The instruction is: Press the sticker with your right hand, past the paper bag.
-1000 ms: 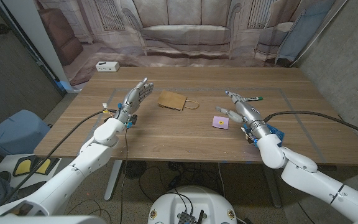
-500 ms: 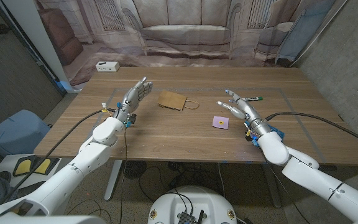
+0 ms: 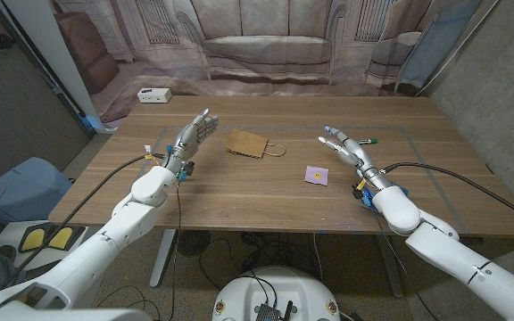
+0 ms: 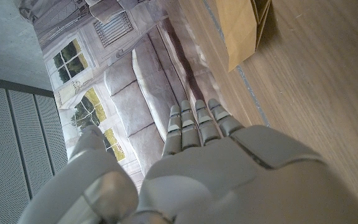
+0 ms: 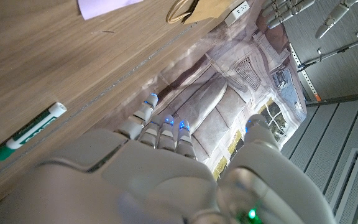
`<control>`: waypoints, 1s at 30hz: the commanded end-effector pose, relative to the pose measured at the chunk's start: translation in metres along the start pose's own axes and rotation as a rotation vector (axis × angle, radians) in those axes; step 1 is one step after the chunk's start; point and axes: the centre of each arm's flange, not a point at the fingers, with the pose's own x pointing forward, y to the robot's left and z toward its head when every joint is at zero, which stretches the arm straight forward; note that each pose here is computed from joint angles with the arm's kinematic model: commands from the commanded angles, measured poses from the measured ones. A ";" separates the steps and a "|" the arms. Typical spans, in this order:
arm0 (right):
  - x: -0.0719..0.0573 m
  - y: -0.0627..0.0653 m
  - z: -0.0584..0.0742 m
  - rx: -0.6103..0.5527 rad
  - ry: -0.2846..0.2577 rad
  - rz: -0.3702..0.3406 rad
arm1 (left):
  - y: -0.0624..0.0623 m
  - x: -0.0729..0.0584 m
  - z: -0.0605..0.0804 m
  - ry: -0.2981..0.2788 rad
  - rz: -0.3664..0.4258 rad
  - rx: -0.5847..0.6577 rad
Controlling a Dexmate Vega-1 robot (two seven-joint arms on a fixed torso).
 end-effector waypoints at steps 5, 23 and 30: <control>0.007 -0.011 -0.003 0.231 -0.007 0.027 | -0.004 0.007 -0.006 0.017 -0.024 -0.008; 0.017 -0.035 -0.016 0.441 0.017 0.013 | -0.011 0.018 -0.012 0.029 -0.059 -0.015; 0.024 -0.051 -0.026 0.497 -0.029 0.010 | -0.008 0.015 -0.010 0.029 -0.051 -0.015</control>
